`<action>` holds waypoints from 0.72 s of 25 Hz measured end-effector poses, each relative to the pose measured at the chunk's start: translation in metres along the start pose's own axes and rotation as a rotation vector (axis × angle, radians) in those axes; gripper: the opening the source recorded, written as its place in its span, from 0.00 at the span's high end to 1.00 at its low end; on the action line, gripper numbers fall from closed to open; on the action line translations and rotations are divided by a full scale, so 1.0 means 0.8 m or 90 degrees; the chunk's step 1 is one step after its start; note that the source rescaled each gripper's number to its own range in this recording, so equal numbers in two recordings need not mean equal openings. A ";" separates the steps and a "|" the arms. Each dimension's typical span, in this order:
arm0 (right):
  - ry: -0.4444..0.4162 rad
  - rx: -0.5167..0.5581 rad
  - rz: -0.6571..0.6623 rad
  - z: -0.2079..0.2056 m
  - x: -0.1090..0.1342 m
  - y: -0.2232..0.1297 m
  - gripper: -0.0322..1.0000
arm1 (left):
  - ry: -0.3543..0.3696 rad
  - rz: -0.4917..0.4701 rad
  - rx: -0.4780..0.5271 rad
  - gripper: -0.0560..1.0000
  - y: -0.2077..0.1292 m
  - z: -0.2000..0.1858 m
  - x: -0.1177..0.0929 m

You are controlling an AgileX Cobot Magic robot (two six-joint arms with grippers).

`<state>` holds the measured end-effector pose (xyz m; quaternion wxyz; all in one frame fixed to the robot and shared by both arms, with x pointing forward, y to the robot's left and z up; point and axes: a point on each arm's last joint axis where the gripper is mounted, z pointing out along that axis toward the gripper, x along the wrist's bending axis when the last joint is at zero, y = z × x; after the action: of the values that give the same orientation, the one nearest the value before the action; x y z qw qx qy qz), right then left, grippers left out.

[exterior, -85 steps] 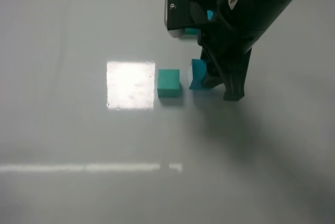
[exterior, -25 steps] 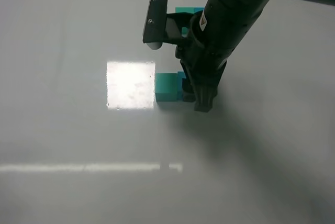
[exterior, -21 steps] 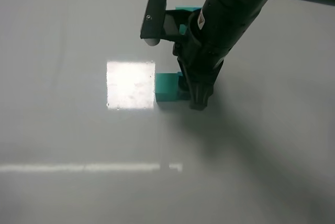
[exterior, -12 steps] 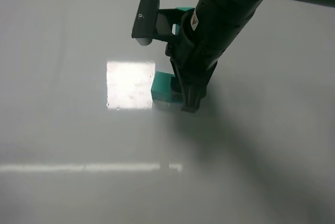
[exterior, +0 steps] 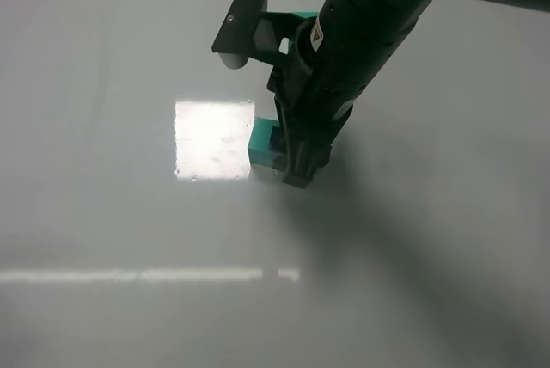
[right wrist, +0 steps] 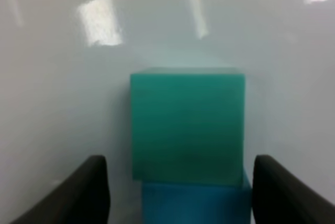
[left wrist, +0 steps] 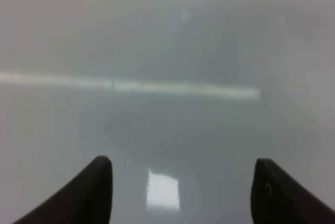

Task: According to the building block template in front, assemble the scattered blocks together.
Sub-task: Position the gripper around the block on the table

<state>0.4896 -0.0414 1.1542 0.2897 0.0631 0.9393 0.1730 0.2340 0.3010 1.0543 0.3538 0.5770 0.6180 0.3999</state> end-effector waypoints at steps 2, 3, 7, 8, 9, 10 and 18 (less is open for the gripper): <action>0.001 0.001 0.007 0.002 0.001 0.000 0.36 | 0.000 0.000 0.000 0.38 0.000 0.000 0.000; 0.002 0.004 0.010 0.005 0.001 0.001 0.36 | 0.000 0.000 0.000 0.38 0.000 0.000 0.000; 0.000 0.023 0.022 0.020 0.002 0.002 0.36 | 0.000 -0.001 0.000 0.38 0.000 0.000 0.000; 0.000 0.025 0.023 0.022 0.003 0.002 0.36 | 0.000 -0.001 0.000 0.38 0.000 0.000 0.000; 0.000 0.025 0.024 0.023 0.003 0.002 0.36 | 0.000 -0.001 0.000 0.38 0.000 0.000 0.000; -0.001 0.024 0.026 0.023 0.003 0.002 0.36 | 0.000 -0.001 0.000 0.38 0.000 0.000 0.000; -0.003 0.023 0.039 0.023 0.002 0.002 0.47 | 0.000 -0.002 0.000 0.38 0.000 0.000 0.000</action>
<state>0.4986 -0.0340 1.1397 0.2854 0.0978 0.9390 0.1648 0.2340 0.3010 1.0543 0.3543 0.5762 0.6188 0.3995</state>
